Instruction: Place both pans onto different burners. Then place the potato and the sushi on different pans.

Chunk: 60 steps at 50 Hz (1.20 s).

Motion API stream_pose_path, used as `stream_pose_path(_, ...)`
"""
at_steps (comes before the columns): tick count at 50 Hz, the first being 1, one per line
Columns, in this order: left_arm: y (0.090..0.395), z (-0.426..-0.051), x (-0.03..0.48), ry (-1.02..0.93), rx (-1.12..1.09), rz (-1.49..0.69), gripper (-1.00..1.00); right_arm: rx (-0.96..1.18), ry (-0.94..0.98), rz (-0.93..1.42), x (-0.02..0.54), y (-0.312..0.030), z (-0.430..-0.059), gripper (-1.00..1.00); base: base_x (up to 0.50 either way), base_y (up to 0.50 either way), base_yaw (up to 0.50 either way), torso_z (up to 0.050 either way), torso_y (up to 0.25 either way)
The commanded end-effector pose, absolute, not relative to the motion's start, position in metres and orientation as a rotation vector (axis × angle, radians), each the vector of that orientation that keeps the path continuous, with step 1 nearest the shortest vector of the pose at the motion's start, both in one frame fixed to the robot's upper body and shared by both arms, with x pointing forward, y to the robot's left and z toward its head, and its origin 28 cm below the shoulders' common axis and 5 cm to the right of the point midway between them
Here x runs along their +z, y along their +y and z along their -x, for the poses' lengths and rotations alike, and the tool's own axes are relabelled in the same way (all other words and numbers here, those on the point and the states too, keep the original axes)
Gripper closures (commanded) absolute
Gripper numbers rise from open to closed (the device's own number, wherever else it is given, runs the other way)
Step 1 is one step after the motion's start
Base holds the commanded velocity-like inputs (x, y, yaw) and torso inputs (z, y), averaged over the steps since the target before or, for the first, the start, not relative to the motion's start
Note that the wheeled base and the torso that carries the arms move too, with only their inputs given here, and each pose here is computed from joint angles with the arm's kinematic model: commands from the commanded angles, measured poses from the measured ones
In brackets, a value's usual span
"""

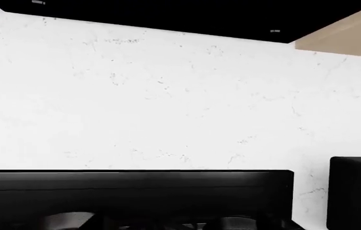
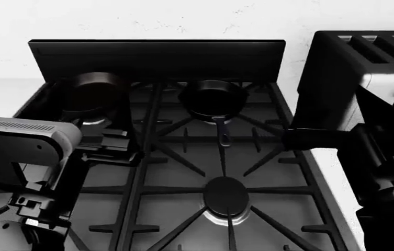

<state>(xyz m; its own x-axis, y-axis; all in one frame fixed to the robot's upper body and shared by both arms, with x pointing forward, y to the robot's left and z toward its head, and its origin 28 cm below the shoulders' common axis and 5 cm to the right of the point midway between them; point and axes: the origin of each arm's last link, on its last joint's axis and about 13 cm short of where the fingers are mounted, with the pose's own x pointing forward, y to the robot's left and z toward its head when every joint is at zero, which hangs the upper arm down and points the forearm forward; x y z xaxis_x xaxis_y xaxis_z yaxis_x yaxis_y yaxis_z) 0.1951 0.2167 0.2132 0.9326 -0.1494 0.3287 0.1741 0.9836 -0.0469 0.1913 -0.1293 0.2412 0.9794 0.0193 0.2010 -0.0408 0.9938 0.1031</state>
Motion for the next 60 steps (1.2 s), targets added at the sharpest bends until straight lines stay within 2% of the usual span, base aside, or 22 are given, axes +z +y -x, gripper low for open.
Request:
stream_pose_path(1, 0.2162, -0.1959, 0.2124, -0.332, -0.166, 0.083, -1.00, 0.028, -0.201, -0.117, 0.2403, -0.1297, -0.1915, -1.00, 0.00, -0.23, 0.00, 0.000, 0.000)
stream_pose_path(60, 0.2151, -0.2016, 0.2060, -0.319, -0.169, 0.099, -1.00, 0.034, -0.202, -0.100, 0.2446, -0.1300, -0.1950, -1.00, 0.00, -0.24, 0.00, 0.000, 0.000)
